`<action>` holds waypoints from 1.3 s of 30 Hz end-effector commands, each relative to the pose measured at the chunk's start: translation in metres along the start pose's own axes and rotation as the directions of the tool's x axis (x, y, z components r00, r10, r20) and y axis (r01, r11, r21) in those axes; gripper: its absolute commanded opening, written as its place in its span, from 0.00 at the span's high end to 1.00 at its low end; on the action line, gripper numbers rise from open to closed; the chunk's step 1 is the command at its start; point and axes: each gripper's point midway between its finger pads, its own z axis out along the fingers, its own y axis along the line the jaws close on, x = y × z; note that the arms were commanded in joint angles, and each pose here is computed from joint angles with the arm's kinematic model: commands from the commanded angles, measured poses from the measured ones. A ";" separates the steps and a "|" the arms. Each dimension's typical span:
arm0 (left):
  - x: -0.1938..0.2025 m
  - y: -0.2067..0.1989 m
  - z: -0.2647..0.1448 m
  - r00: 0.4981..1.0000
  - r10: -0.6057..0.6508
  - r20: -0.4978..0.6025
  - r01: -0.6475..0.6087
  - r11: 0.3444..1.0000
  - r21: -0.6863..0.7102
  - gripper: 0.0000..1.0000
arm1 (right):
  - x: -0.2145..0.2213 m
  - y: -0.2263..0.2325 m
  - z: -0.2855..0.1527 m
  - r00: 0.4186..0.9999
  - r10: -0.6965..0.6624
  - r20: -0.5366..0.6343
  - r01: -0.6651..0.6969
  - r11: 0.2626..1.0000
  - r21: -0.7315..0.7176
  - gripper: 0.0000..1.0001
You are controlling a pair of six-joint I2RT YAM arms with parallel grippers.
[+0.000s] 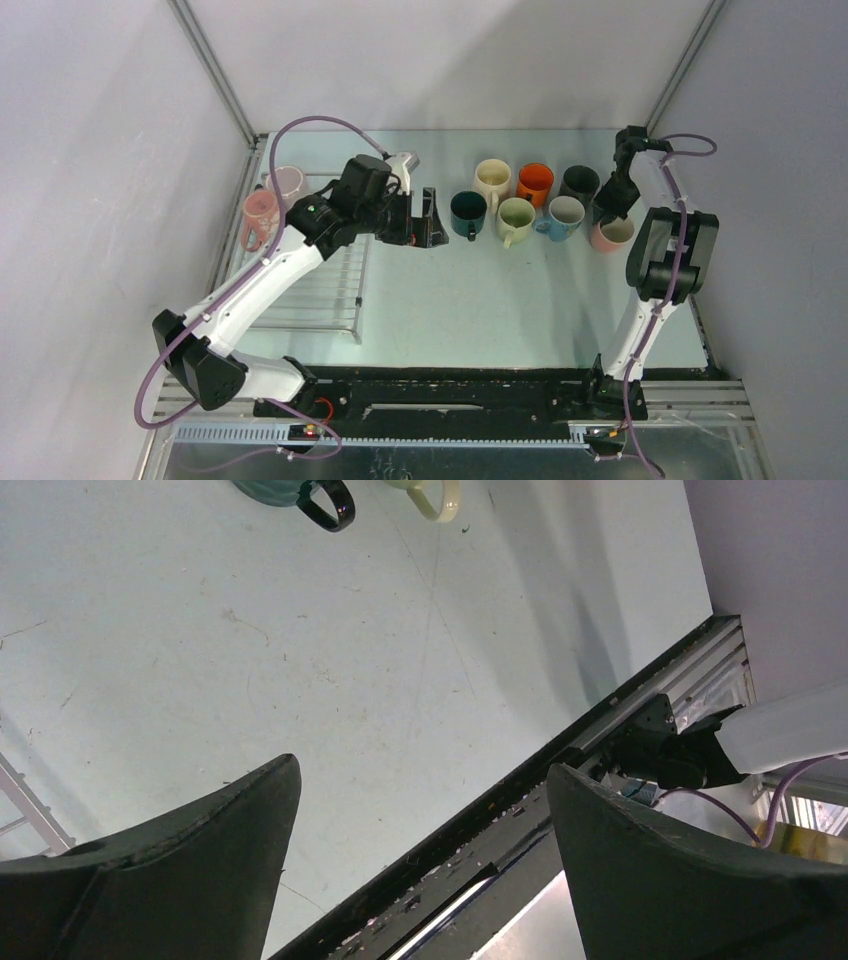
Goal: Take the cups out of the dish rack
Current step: Place the cup at the center of the board, then move the cup to the dish rack.
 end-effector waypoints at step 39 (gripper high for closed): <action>-0.052 0.090 -0.086 0.930 -0.105 0.353 0.244 0.894 -0.376 0.00 | 0.035 0.080 -0.197 0.858 -0.214 0.467 0.361 0.898 -0.251 0.01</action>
